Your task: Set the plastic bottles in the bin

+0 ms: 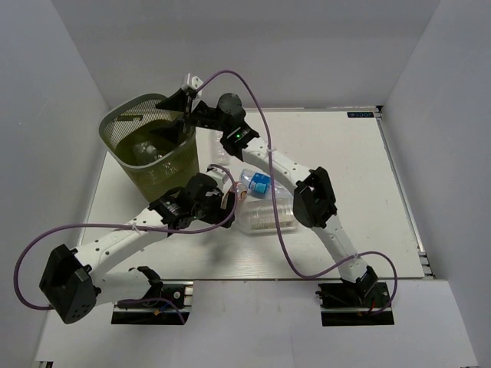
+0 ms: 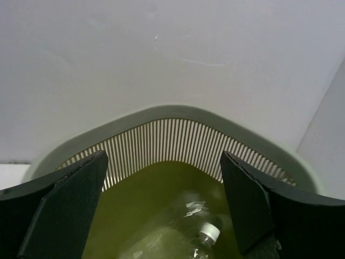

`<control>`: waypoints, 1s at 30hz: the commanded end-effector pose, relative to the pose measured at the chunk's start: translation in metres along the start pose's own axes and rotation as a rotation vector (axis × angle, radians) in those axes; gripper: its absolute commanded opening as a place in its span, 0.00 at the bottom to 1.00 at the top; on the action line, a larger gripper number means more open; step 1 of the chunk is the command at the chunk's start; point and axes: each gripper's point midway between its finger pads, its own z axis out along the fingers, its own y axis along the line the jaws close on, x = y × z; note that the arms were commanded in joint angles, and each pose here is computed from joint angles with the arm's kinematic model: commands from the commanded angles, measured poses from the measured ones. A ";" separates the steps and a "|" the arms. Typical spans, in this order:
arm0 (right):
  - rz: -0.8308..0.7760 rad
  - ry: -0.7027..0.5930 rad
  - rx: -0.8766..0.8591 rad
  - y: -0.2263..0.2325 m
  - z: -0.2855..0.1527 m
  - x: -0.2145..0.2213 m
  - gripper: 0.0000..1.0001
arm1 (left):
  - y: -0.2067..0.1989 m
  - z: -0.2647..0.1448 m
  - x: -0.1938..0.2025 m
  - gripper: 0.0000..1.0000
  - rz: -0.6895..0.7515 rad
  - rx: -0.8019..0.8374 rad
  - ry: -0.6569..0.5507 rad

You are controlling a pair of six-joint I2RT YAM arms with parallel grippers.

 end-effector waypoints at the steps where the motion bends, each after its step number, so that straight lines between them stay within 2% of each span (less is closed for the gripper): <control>1: -0.180 -0.193 0.020 0.006 -0.020 -0.139 0.90 | 0.003 0.007 -0.014 1.00 0.006 -0.049 -0.053; 2: -0.211 -0.213 0.043 0.002 -0.032 -0.165 0.88 | 0.005 0.009 -0.017 1.00 0.007 -0.066 -0.054; 3: -0.195 -0.200 0.080 -0.006 -0.038 -0.170 0.82 | 0.009 0.013 -0.017 1.00 0.007 -0.088 -0.057; 4: -0.191 -0.192 0.106 -0.011 -0.044 -0.175 0.47 | 0.013 0.016 -0.023 1.00 0.006 -0.122 -0.071; 5: -0.182 -0.185 0.206 -0.029 -0.068 -0.204 0.21 | 0.017 0.025 -0.020 1.00 0.011 -0.150 -0.047; 6: -0.154 -0.155 0.247 -0.037 -0.077 -0.198 0.01 | 0.019 0.030 -0.021 1.00 0.011 -0.165 -0.052; 7: -0.129 -0.109 0.308 -0.055 -0.096 -0.185 0.00 | 0.021 0.034 -0.025 1.00 0.020 -0.182 -0.059; 9: -0.101 -0.018 0.401 -0.064 -0.136 -0.184 0.00 | 0.021 0.052 -0.025 1.00 0.021 -0.191 -0.060; 10: -0.050 0.072 0.457 -0.072 -0.169 -0.149 0.00 | 0.018 0.057 -0.033 1.00 0.028 -0.186 -0.075; 11: -0.053 0.098 0.473 -0.067 -0.193 -0.157 0.00 | 0.019 0.062 -0.036 1.00 0.028 -0.199 -0.078; 12: -0.011 0.184 0.516 -0.075 -0.225 -0.120 0.00 | 0.018 0.073 -0.042 1.00 0.028 -0.210 -0.082; 13: 0.017 0.240 0.523 -0.060 -0.247 -0.102 0.04 | 0.017 0.077 -0.043 1.00 0.030 -0.212 -0.076; 14: -0.030 0.248 0.543 -0.053 -0.266 -0.116 0.13 | 0.018 0.081 -0.047 1.00 0.028 -0.226 -0.087; 15: -0.049 0.272 0.567 -0.046 -0.287 -0.120 0.28 | 0.018 0.085 -0.048 1.00 0.029 -0.228 -0.082; 16: 0.028 0.348 0.567 -0.035 -0.306 -0.086 0.43 | 0.017 0.090 -0.060 1.00 0.026 -0.225 -0.109; 17: 0.043 0.409 0.566 -0.027 -0.322 -0.061 0.68 | 0.020 0.100 -0.053 1.00 0.041 -0.235 -0.079; 18: -0.025 0.422 0.546 -0.014 -0.333 -0.076 0.77 | 0.022 0.106 -0.055 1.00 0.035 -0.242 -0.079; 19: 0.045 0.481 0.541 -0.001 -0.348 -0.048 0.83 | 0.021 0.111 -0.059 1.00 0.035 -0.242 -0.078; 20: 0.100 0.527 0.541 0.012 -0.363 -0.025 0.84 | 0.022 0.117 -0.054 0.98 0.050 -0.250 -0.053; 23: 0.081 0.536 0.517 0.044 -0.381 -0.021 0.84 | 0.027 0.136 -0.037 0.92 0.065 -0.273 0.019; 26: 0.097 0.541 0.504 0.056 -0.387 -0.020 0.81 | 0.029 0.141 -0.030 0.67 0.069 -0.280 0.040; 27: 0.111 0.551 0.503 0.057 -0.389 -0.015 0.77 | 0.029 0.141 -0.030 0.57 0.069 -0.280 0.040; 30: 0.150 0.581 0.507 0.055 -0.397 -0.004 0.75 | 0.028 0.139 -0.029 0.42 0.078 -0.269 0.044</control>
